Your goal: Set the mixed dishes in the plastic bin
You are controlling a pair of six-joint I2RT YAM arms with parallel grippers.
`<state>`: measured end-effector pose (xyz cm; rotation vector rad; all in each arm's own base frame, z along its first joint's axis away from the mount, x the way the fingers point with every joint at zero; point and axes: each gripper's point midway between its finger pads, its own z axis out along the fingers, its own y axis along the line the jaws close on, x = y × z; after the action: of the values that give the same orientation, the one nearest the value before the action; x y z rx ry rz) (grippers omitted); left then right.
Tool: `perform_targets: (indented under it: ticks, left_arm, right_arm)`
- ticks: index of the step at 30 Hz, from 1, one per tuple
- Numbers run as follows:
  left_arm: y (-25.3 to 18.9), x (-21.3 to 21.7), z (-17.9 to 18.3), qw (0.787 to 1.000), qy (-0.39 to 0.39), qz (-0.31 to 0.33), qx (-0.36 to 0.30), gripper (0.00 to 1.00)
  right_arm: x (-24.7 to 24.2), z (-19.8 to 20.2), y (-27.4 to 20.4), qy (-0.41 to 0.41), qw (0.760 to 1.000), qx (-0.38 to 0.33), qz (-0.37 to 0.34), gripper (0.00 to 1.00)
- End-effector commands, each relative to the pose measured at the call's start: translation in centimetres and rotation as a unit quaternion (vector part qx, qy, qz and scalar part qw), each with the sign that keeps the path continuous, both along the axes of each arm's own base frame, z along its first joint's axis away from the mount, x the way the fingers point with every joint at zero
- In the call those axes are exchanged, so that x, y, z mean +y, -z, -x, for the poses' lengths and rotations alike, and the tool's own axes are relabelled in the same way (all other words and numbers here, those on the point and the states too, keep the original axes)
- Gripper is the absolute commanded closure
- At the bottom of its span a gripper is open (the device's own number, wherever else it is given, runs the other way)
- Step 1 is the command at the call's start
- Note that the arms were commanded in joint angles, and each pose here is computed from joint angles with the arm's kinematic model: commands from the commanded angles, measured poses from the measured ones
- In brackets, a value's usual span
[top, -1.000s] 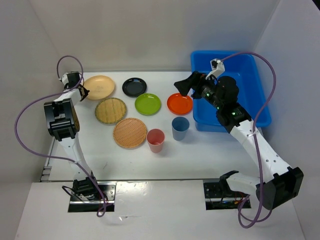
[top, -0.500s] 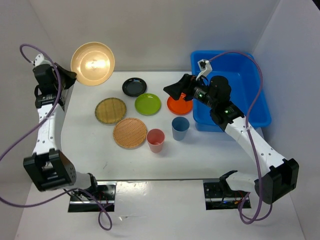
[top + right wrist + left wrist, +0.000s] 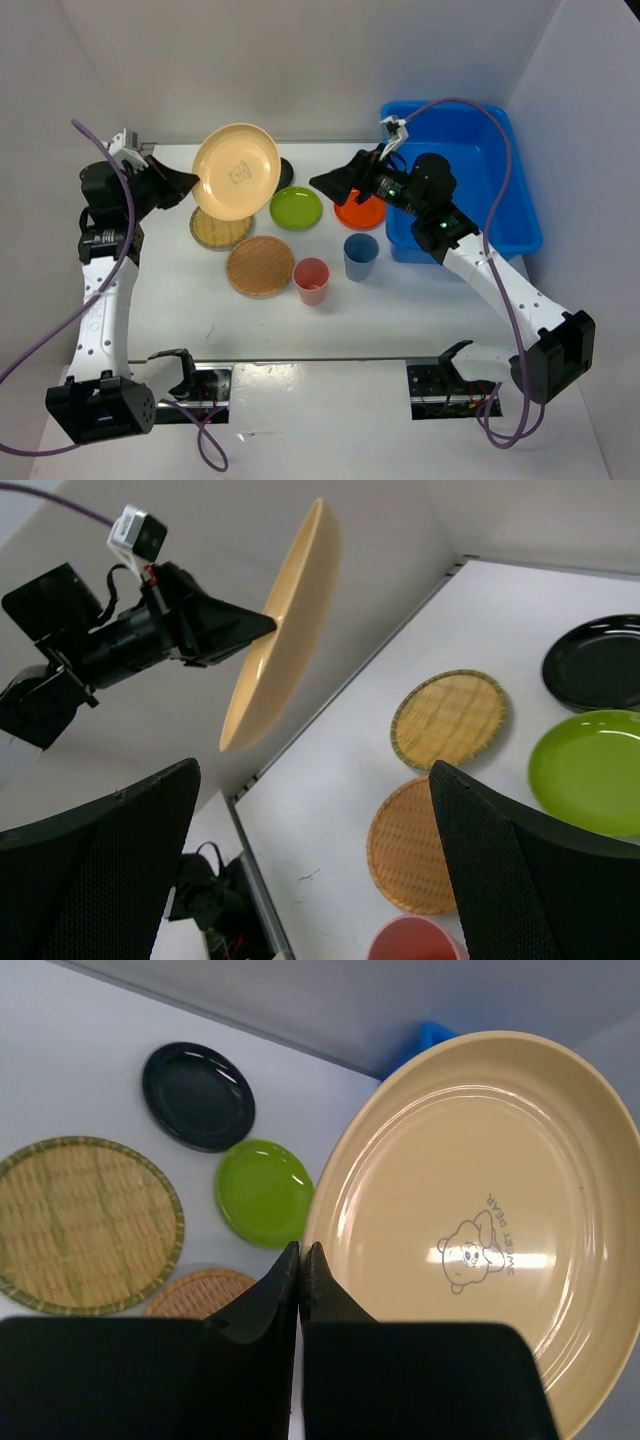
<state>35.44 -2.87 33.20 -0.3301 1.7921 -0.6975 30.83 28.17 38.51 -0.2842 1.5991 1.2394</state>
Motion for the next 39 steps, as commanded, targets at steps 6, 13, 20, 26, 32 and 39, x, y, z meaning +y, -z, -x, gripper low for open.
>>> perform_targets:
  ticks: [6, 13, 20, 26, 32, 39]
  left_arm:
    - [-0.2, -4.1, 2.8, 0.998, 0.056, -0.032, -0.017, 1.0]
    - [1.2, -5.1, 2.9, 0.997, 0.055, -0.047, -0.008, 1.0]
    - [1.3, -6.8, 3.4, 0.996, 0.061, -0.068, -0.016, 1.0]
    - [1.1, -6.7, 4.0, 0.996, 0.034, -0.079, -0.026, 0.83]
    - [-0.2, -5.3, 5.0, 0.995, -0.007, -0.079, -0.054, 0.08]
    - [-4.1, 1.1, 9.2, 0.97, -0.2, 0.001, -0.138, 0.0]
  right_arm:
    - [5.2, -0.3, 1.1, -0.018, 1.0, -0.006, 0.009, 0.0]
    - [7.1, -1.4, 2.8, -0.024, 0.999, 0.017, 0.021, 0.0]
    - [9.0, -3.0, 4.2, -0.026, 0.998, 0.058, 0.024, 0.46]
    - [10.3, -3.4, 6.2, -0.029, 0.993, 0.094, 0.059, 1.0]
    - [7.9, -4.7, 4.9, 0.051, 0.993, 0.089, 0.062, 1.0]
    - [-2.4, -8.1, -2.1, 0.239, 0.969, 0.057, 0.018, 1.0]
